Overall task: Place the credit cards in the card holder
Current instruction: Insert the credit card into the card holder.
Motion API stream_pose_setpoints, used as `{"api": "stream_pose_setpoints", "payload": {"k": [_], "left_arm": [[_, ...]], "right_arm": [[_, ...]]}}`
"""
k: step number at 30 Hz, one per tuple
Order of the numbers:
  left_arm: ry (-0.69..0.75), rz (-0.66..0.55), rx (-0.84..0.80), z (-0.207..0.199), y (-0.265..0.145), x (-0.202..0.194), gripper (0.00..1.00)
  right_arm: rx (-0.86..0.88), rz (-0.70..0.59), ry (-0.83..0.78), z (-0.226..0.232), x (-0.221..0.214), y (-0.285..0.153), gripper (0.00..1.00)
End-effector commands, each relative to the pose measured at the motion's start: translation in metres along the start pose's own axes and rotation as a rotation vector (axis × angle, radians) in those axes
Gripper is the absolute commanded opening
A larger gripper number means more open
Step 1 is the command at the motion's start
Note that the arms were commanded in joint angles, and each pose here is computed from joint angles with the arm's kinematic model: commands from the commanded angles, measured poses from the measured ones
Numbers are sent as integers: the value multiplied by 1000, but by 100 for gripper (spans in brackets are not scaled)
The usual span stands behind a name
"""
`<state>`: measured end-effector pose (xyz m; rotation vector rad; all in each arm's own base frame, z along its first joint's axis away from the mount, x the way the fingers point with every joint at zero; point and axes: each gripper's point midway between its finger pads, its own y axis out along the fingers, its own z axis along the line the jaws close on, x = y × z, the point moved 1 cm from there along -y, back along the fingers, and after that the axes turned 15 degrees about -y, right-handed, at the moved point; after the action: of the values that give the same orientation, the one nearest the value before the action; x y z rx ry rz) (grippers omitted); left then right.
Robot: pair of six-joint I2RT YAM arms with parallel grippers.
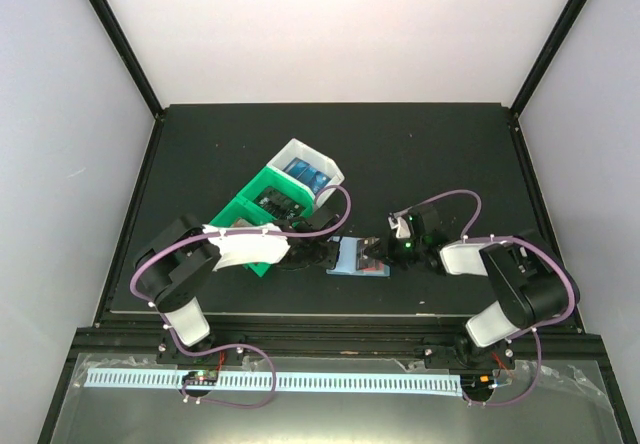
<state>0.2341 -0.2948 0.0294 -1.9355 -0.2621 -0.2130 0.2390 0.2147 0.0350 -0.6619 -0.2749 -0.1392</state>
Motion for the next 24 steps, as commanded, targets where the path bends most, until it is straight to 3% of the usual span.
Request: {"api": "stream_pose_setpoints", "payload": {"k": [1,24], "left_arm": [[6,34,43,9,12,-11,33],[10,63,45,9,17,-23,29]], "right_arm": [[25,-15,27,0,2,2,1],[67,10,14,0,-11,25,2]]}}
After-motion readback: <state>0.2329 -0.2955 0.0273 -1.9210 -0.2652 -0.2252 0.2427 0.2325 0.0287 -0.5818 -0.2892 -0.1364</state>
